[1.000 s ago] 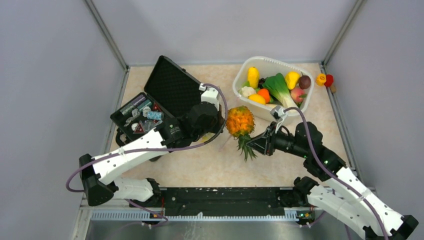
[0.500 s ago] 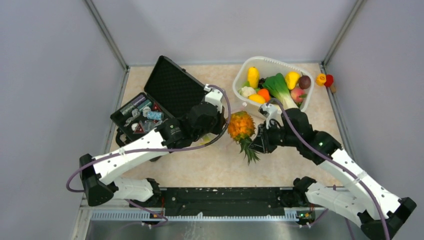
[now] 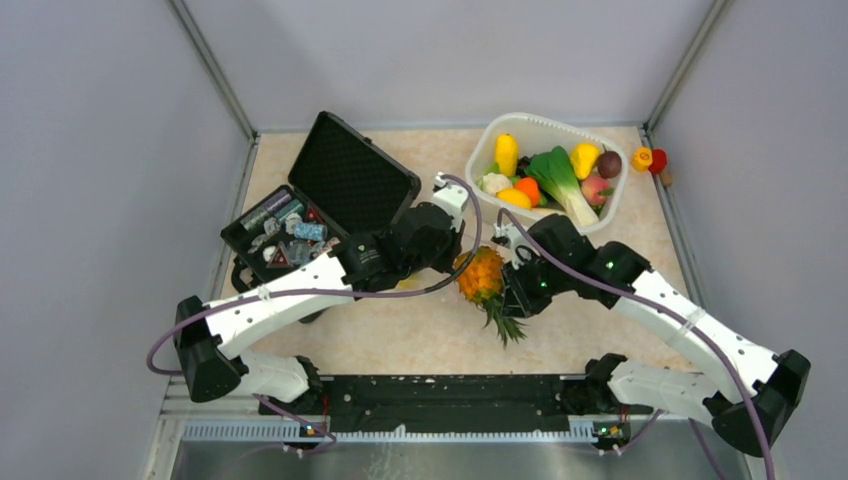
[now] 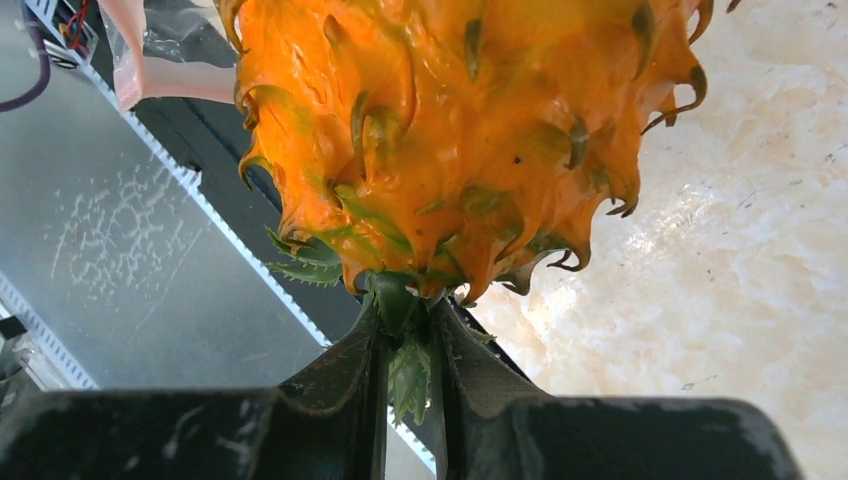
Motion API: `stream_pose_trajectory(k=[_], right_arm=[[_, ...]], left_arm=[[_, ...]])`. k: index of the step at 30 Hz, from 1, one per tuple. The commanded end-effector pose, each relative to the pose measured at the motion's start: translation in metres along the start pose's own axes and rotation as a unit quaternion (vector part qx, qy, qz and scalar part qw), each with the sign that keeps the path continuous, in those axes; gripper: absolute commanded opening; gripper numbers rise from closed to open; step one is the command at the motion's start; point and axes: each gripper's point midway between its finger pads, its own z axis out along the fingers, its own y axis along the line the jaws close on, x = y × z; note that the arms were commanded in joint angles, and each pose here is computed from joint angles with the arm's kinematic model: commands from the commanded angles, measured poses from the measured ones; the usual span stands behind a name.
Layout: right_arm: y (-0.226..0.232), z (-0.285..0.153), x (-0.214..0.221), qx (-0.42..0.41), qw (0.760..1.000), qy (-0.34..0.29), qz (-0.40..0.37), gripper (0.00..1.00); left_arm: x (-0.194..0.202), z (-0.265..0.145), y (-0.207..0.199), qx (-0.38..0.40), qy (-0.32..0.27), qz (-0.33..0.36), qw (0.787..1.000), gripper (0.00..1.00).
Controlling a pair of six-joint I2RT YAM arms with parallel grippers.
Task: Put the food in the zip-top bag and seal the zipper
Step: Place the fake fruit in the zipper food storage bag.
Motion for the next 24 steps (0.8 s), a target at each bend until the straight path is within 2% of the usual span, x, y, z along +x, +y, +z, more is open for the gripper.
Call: stream_pose_trajectory(k=[1, 6, 12, 15, 20, 24], right_arm=[[0.004, -0.013, -0.015, 0.012, 0.999, -0.023, -0.023, 0.00], [-0.003, -0.006, -0.014, 0.031, 0.999, -0.005, -0.016, 0.00], [-0.013, -0.002, -0.008, 0.059, 0.998, 0.037, -0.008, 0.00], [-0.013, -0.007, -0.018, 0.065, 0.997, 0.026, -0.014, 0.00], [0.018, -0.018, -0.026, -0.002, 0.999, -0.003, -0.053, 0.00], [-0.002, -0.011, -0.018, 0.048, 0.998, 0.031, -0.039, 0.00]], left_arm=[[-0.031, -0.008, -0.021, 0.041, -0.038, -0.004, 0.998, 0.01], [-0.021, -0.010, -0.040, 0.088, -0.020, 0.026, 0.996, 0.01], [-0.020, -0.016, -0.044, 0.082, -0.025, 0.059, 0.995, 0.00], [-0.016, -0.016, -0.051, 0.092, -0.022, 0.078, 0.993, 0.00], [-0.011, -0.006, -0.042, 0.050, -0.012, 0.072, 0.996, 0.04], [-0.018, -0.007, -0.050, 0.067, -0.020, 0.074, 0.995, 0.06]])
